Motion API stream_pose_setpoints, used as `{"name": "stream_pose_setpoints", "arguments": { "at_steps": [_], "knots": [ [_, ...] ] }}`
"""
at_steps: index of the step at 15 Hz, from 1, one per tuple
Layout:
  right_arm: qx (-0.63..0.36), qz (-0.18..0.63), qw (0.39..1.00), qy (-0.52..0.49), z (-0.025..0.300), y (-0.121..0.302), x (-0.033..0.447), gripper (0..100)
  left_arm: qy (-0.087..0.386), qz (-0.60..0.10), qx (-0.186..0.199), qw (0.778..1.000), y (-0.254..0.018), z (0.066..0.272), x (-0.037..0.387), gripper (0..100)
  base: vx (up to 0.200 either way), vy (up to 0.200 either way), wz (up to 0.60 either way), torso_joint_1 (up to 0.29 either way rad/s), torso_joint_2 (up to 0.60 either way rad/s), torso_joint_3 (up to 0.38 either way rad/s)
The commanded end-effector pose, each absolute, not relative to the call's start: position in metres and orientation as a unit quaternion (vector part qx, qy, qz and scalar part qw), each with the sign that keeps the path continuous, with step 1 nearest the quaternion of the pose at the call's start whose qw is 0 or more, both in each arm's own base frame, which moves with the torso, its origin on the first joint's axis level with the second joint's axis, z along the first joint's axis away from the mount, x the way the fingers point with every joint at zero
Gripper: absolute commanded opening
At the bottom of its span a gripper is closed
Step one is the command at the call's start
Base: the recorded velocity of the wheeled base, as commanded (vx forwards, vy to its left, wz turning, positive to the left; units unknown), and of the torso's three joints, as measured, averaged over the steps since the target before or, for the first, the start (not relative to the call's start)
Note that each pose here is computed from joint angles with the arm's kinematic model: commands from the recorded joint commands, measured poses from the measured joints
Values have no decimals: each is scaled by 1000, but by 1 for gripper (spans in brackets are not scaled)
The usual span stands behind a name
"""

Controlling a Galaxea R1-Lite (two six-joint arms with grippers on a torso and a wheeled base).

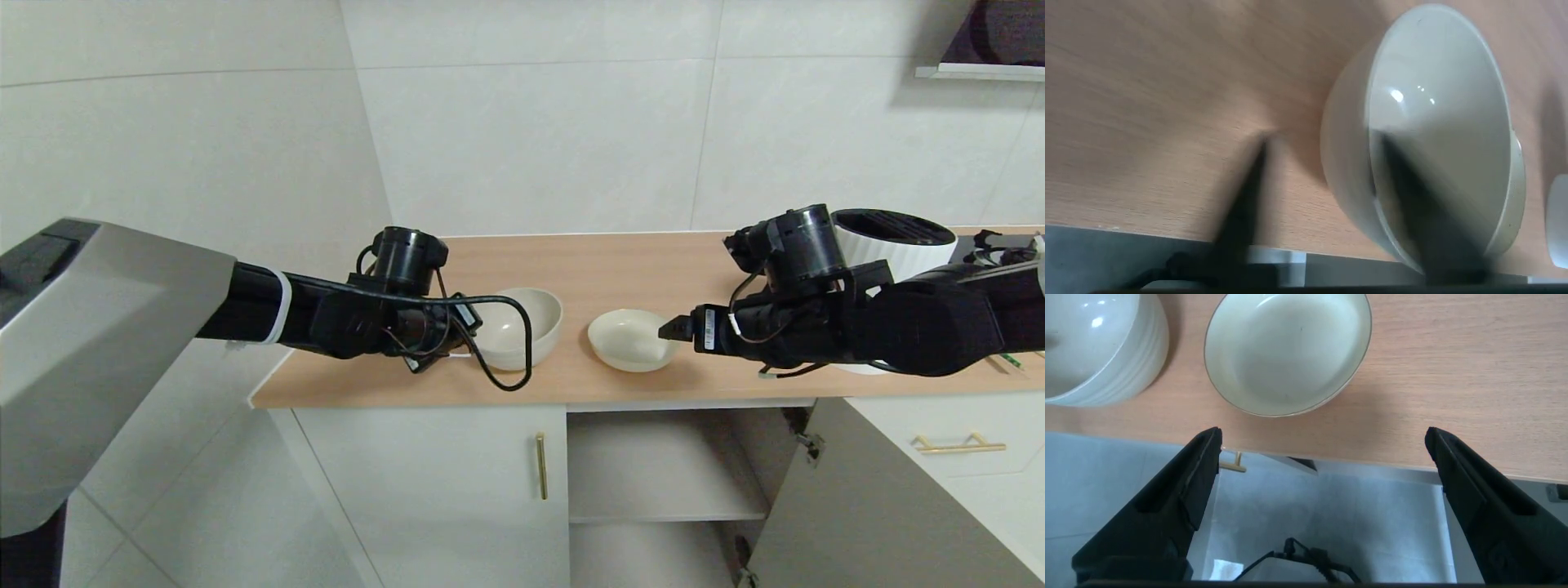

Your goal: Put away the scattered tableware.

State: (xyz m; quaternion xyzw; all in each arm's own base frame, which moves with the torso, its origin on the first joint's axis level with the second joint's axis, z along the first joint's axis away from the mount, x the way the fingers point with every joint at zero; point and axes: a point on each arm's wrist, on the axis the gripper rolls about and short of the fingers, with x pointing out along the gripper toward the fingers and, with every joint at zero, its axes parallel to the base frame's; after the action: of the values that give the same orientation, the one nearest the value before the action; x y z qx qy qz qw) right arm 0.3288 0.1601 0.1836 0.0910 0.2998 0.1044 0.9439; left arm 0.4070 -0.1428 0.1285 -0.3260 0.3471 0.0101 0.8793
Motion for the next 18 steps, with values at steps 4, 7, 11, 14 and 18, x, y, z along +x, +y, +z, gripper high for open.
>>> {"name": "stream_pose_setpoints", "arguments": {
  "at_steps": [4,7,11,14,18],
  "knots": [
    [92,104,945,296,186,160,329,100,346,9,-327,879,-141,139,401,0,0,0,0,0,0,0],
    [85,92,946,298,179,164,337,100,349,1,-327,878,-139,146,392,0,0,0,0,0,0,0],
    [69,48,952,294,163,172,359,100,367,-47,-332,868,-132,162,366,0,0,0,0,0,0,0],
    [61,23,953,296,146,178,372,100,379,-74,-318,866,-129,166,352,0,0,0,0,0,0,0],
    [65,-5,964,258,121,186,394,100,400,-112,-289,863,-126,161,341,0,0,0,0,0,0,0]
  ]
}}
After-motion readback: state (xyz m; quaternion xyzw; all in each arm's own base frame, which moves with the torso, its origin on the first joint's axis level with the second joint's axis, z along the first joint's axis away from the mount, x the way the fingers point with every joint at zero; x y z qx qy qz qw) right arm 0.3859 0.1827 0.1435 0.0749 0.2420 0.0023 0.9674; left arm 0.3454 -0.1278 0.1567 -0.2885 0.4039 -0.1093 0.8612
